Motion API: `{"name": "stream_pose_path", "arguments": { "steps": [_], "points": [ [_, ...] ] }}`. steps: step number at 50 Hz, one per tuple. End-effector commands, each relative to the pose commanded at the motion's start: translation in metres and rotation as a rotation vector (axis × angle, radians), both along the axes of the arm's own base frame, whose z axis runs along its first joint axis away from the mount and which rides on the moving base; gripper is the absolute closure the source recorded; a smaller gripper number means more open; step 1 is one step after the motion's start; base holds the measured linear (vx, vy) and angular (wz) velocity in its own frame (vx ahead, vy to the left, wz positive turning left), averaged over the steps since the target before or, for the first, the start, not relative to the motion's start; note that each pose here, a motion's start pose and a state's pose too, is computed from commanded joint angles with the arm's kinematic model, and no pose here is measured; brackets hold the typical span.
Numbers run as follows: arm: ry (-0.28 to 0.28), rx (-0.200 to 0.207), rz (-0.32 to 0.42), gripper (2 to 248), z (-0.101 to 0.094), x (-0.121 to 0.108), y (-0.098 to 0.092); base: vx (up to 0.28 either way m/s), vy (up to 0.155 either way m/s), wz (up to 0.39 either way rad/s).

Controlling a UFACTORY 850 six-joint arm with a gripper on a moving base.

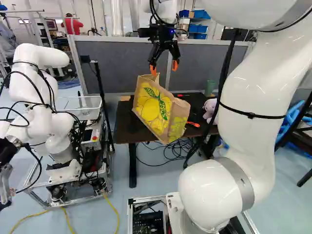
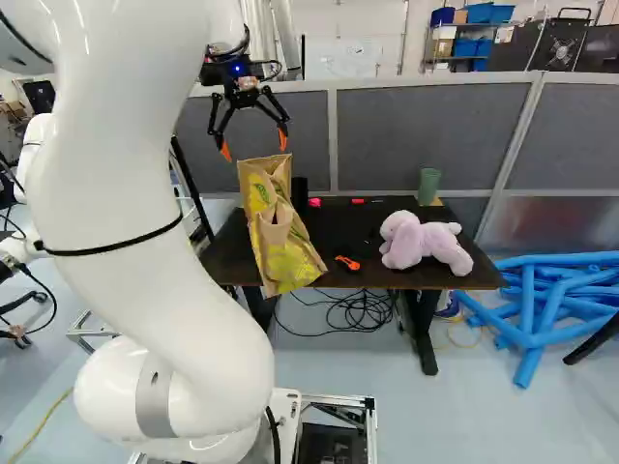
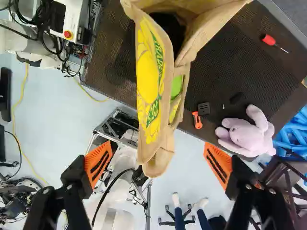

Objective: Pick up the bag on the ground and place it on the table

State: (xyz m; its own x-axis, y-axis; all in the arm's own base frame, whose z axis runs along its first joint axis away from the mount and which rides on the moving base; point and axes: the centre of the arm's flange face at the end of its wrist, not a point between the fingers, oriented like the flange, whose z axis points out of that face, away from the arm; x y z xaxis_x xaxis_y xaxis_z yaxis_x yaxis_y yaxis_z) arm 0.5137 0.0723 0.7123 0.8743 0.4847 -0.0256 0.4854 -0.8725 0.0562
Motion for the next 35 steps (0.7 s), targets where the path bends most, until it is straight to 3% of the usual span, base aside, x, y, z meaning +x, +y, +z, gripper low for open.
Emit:
{"name": "stream_pose_path", "arguments": {
  "steps": [35],
  "points": [
    [0.0, 0.0, 0.0, 3, 0.0, 0.0, 0.0, -0.12, -0.01, 0.008]
  ]
}}
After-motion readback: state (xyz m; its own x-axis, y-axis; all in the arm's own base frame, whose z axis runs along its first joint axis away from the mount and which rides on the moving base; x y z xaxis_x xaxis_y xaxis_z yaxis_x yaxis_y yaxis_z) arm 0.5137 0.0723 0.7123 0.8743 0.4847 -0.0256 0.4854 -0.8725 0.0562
